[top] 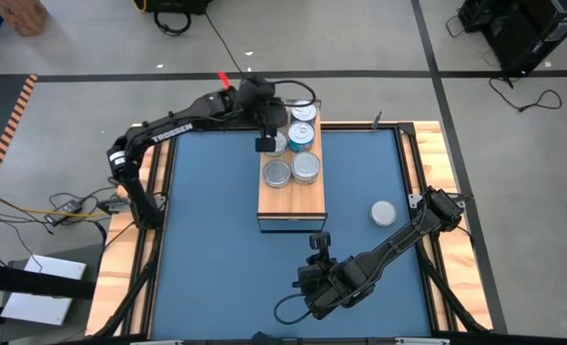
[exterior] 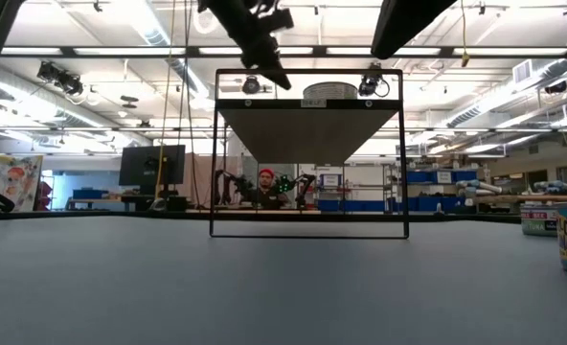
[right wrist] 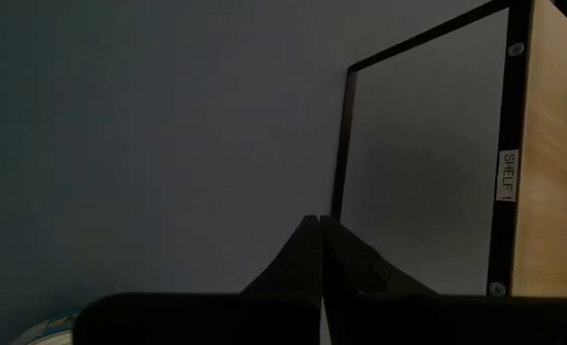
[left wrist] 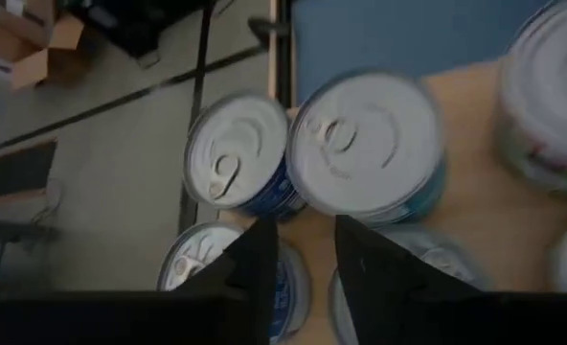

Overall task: Stack canned seafood by type on shelf
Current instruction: Stack the yellow-blue tuna can on top of the other yellow-blue tuna can on the shelf

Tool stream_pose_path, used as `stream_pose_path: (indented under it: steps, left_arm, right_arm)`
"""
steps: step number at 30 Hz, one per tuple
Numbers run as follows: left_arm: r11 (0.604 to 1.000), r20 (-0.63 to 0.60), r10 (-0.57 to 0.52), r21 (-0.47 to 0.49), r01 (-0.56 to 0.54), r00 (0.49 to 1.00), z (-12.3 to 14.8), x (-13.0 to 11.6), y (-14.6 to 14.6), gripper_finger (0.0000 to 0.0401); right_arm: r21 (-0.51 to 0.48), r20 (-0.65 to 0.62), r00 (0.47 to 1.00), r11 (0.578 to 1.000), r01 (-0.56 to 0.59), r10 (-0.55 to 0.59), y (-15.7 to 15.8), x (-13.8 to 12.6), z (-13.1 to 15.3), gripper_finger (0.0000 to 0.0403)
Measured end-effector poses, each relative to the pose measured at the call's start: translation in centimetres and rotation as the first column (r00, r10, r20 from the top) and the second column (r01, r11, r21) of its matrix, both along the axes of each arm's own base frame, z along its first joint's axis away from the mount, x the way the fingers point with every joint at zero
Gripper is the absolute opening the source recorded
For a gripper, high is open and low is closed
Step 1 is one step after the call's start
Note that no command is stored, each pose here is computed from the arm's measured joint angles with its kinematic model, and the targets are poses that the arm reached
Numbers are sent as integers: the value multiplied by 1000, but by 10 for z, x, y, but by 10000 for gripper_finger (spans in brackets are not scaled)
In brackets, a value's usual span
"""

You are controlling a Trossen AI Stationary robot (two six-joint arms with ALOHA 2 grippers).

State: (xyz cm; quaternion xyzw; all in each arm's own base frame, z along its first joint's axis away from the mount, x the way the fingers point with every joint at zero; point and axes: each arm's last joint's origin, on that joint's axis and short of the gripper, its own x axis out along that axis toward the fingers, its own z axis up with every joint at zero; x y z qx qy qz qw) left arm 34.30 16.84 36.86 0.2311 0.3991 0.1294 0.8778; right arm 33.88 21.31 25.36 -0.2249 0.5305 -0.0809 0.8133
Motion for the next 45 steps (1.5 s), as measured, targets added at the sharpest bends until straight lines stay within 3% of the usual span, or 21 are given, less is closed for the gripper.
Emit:
stream_pose_path:
  steps: [7,14,23,31,40,45]
  left_arm:
    - [994,89,-75,-70,81,993,1,-11,-15,59]
    - [989,224,-146,-4,151,964,-19,-25,-46,24]
    - [965,376,-243,0,263,894,-32,-61,-109,18]
    - [920,426,-359,12,392,831,-49,-87,-167,18]
    - [884,442,-416,-8,468,794,-87,-103,-220,18]
    - [868,448,-430,-32,495,784,-105,-113,-246,18]
  right_arm:
    - [-6,5,1000,1000,-6,6,2,-1,0,4]
    - [-12,19,1000,1000,-11,11,5,-2,0,2]
    - [120,-14,998,991,-66,68,-1,10,-18,1]
    - [199,-70,995,979,-51,66,-3,4,-18,0]
    - [332,-181,983,939,96,-36,12,-27,-7,0]
    - [368,-281,953,904,218,-115,24,-51,-22,0]
